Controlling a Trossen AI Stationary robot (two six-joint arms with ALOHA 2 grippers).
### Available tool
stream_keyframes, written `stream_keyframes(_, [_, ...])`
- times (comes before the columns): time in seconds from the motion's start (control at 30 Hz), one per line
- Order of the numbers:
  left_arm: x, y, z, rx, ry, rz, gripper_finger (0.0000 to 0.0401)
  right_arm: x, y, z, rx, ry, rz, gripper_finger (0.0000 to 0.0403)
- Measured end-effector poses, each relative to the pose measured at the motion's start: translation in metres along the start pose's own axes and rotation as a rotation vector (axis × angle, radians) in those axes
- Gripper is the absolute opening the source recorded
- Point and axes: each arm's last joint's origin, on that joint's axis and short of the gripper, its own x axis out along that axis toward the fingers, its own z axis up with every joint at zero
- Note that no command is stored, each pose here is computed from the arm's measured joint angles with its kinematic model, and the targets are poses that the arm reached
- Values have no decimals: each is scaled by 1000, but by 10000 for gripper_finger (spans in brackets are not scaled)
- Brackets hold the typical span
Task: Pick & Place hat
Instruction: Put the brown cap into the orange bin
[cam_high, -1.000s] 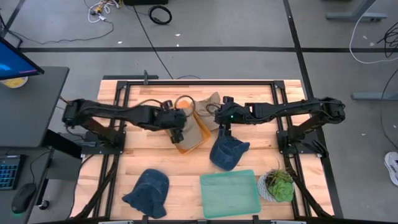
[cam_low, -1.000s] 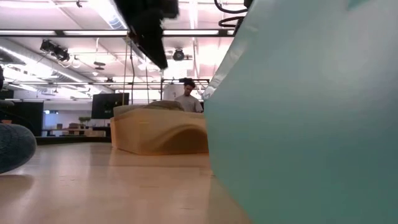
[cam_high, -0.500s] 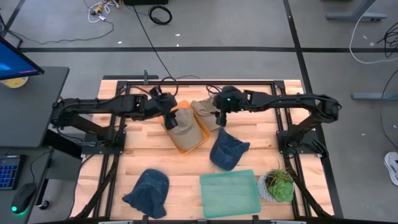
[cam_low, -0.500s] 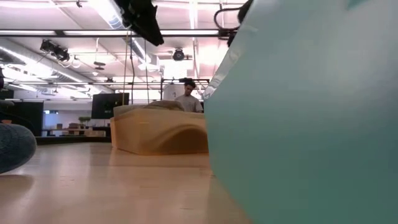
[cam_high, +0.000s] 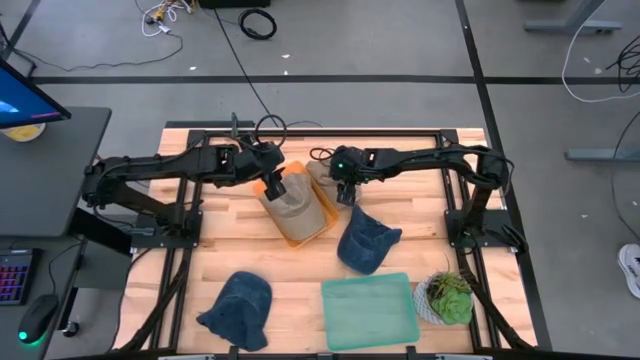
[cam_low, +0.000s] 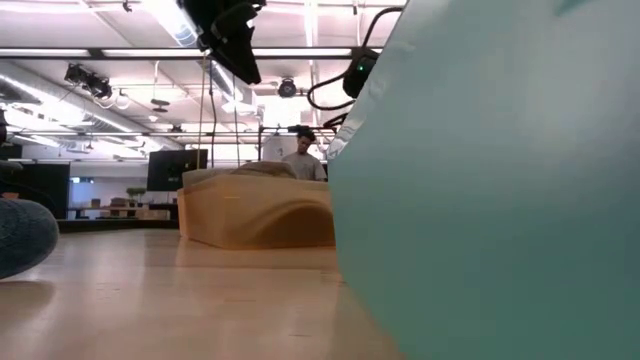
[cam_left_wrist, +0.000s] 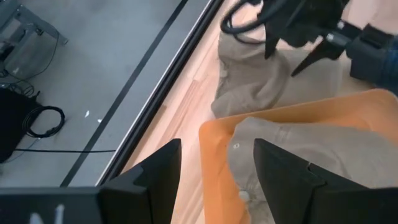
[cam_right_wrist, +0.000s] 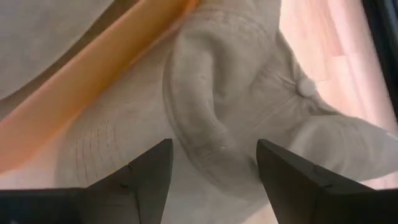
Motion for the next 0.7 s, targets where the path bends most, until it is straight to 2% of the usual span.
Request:
stream_keyframes(0.1, [0, 0, -1, 3, 6, 0, 206, 2, -1, 0, 1, 5, -21, 229])
stream_keyframes(0.2, [0, 0, -2, 8, 16, 1, 206, 2, 0, 0, 0, 5, 9, 200])
stream_keyframes(0.3, [0, 0, -3, 12, 25, 1, 206, 2, 1, -1, -1, 9, 53, 143])
stream_keyframes(0.47, [0, 0, -3, -15, 32, 2, 206, 2, 2, -3, 5, 27, 63, 22])
stream_keyframes(0.7, [0, 1, -8, -24, 71, 8, 206, -4, 4, -3, 10, 30, 68, 12])
